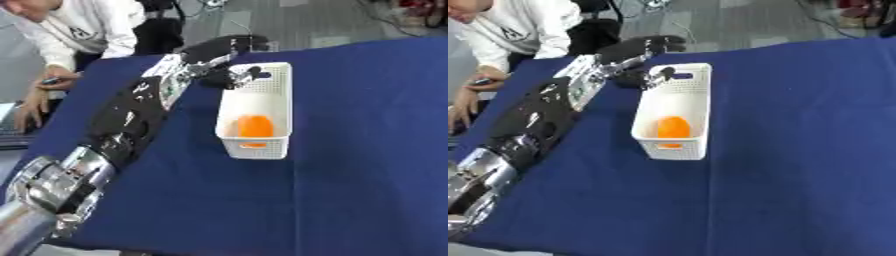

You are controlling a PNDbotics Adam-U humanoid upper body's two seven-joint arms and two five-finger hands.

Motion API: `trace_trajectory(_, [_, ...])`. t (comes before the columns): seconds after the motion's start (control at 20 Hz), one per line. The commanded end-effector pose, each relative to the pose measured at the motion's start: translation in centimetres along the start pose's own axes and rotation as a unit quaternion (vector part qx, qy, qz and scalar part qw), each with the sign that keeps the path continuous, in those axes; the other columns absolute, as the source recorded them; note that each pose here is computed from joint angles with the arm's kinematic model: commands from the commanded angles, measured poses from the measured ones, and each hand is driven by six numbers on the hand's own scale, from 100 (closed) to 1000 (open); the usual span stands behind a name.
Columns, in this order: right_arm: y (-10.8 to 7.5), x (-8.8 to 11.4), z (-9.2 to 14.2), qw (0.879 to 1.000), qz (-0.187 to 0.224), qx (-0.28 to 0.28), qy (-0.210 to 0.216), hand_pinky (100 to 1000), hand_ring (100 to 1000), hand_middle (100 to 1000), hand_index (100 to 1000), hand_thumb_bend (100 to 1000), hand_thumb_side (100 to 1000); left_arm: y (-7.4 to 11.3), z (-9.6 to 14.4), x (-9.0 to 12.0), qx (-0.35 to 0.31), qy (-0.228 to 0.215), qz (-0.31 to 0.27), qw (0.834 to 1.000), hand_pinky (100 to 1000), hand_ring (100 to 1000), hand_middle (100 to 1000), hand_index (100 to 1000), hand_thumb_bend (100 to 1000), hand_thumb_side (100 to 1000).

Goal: Pick up objects on the table and place them in the box.

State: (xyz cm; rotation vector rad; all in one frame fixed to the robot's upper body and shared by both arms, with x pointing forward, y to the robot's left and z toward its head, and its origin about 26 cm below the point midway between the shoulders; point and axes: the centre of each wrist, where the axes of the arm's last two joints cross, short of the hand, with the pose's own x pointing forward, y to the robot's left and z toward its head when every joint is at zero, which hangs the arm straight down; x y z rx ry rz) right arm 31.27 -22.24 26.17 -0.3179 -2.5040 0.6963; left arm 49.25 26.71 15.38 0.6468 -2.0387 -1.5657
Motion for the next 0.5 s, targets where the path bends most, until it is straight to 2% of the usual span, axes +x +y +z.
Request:
trace_trajectory(0.05, [-0.5, 0.6, -0.5, 1.000, 0.007, 0.000, -0.015, 454, 650, 663, 703, 100, 926, 2.0, 0.7, -0.8, 0.026, 0.007, -0.016, 0.999, 1000, 1000, 1000, 1000, 259, 1000])
trace_trajectory(0.1, [-0.5, 0.6, -0.4, 1.000, 0.009, 0.000, -0.013, 454, 650, 663, 703, 100, 927, 2.1, 1.1, -1.0, 0.035, 0.009, -0.013, 0.999, 1000, 1000, 1000, 1000, 203, 1000])
trace_trajectory(0.25, [-0.6, 0.3, 0.0, 1.000, 0.015, 0.002, -0.004, 453, 650, 663, 703, 100, 927, 2.7, 2.7, -1.3, 0.069, 0.018, -0.004, 0.997, 1000, 1000, 1000, 1000, 138, 1000])
trace_trajectory(0.5, [-0.9, -0.2, 0.9, 0.999, 0.030, 0.007, 0.016, 451, 650, 663, 702, 100, 931, 3.0, 6.3, -1.3, 0.108, 0.047, 0.020, 0.993, 1000, 1000, 1000, 1000, 130, 986])
